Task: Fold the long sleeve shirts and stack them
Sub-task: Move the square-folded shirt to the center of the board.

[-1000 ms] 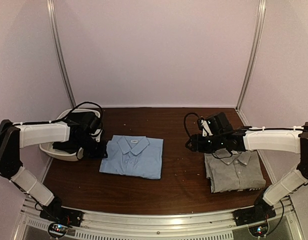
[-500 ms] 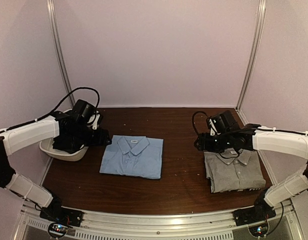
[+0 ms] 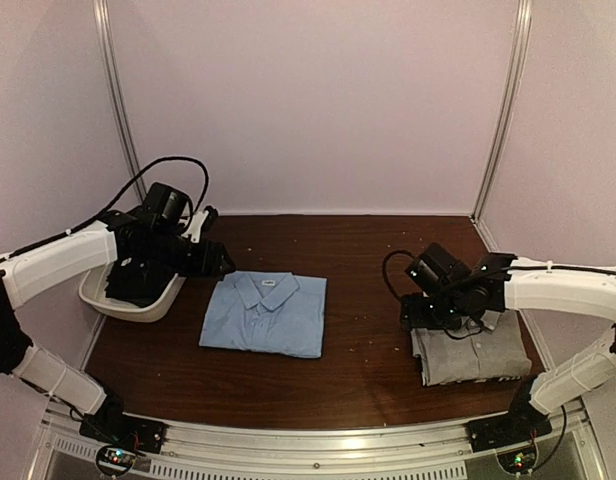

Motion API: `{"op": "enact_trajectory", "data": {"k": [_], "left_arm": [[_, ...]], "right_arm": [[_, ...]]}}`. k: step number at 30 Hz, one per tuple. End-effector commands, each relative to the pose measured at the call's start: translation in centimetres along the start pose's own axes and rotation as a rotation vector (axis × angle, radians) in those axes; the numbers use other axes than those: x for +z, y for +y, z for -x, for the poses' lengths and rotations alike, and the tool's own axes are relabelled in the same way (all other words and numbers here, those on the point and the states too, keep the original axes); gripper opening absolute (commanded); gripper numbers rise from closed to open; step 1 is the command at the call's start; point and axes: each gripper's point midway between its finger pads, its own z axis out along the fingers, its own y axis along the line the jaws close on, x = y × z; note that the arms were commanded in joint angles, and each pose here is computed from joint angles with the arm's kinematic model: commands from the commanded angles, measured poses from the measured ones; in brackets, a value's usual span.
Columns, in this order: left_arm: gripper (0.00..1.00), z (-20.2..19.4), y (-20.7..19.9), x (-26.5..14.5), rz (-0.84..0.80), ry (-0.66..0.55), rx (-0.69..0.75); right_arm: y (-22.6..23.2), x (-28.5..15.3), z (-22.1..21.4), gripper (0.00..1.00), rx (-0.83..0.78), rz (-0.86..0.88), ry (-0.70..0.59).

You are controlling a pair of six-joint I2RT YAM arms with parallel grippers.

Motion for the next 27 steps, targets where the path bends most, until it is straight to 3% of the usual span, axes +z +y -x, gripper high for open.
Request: {"op": "enact_trajectory", "data": {"k": [1, 14, 18, 23, 27], "left_arm": [[0.71, 1.3, -1.7, 0.5, -0.092, -0.026, 0.048], [0.7, 0.6, -1.8, 1.9, -0.116, 0.011, 0.068], [0.7, 0.3, -1.6, 2.2, -0.115, 0.021, 0.072], [0.7, 0.0, -1.4, 2.6, -0.111, 0.034, 0.071], [0.7, -0.1, -1.4, 3.0, -0.113, 0.041, 0.071]], "right_arm": [[-1.6, -0.5, -2.6, 0.77, -0.011, -0.163, 0.022], [-2.6, 2.9, -5.8, 0.74, -0.245, -0.594, 0.068], [-3.3, 3.7, -6.9, 0.71, -0.278, -0.647, 0.089], [-4.6, 4.6, -8.5, 0.62, -0.308, -0.7, 0.125], [-4.9, 5.1, -8.9, 0.5, -0.318, -0.715, 0.135]]}}
